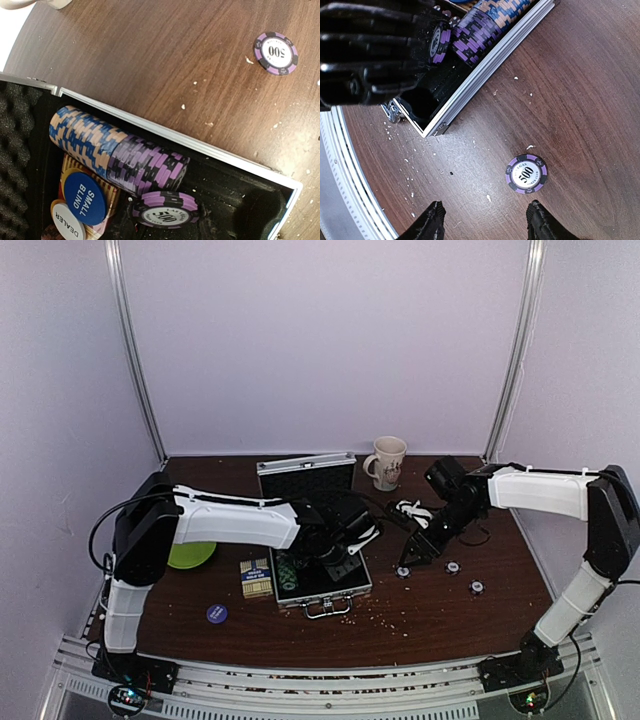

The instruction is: Pack up texas hold em set

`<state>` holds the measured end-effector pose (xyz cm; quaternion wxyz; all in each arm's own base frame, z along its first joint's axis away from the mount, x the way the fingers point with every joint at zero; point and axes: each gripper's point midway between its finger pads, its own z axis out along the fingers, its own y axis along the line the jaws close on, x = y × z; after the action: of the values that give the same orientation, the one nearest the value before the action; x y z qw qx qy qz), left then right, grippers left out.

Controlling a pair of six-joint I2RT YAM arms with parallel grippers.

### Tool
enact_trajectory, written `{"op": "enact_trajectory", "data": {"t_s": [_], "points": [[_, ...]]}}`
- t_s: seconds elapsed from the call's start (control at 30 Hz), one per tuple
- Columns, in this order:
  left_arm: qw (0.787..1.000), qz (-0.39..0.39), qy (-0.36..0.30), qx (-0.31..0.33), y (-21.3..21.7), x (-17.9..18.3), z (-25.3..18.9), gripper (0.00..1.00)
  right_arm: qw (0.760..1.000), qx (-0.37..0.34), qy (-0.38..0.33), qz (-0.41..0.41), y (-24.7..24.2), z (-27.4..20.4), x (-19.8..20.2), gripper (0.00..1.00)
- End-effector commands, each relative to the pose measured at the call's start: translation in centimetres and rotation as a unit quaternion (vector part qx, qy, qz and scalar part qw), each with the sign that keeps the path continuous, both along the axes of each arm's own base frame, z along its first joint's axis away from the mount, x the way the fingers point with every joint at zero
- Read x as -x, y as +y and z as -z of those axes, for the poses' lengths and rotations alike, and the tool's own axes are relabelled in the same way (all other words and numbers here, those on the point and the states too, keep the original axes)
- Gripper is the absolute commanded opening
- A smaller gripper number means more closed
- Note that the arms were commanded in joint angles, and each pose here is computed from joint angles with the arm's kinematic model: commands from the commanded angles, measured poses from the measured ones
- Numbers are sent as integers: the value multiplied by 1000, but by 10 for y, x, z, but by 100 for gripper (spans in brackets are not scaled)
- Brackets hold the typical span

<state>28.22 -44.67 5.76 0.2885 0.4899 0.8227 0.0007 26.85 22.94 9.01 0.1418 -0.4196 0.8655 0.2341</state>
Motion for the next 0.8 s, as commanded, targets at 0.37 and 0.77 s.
{"op": "enact_trajectory", "data": {"t_s": [0.37, 0.77], "points": [[998, 23, -49, -25, -24, 3, 9, 25, 1000, 2, 18, -1, -1, 7, 1, 57], [998, 17, -49, -38, -24, 0, 18, 55, 1000, 1, 17, 0, -1, 5, 1, 57]]}}
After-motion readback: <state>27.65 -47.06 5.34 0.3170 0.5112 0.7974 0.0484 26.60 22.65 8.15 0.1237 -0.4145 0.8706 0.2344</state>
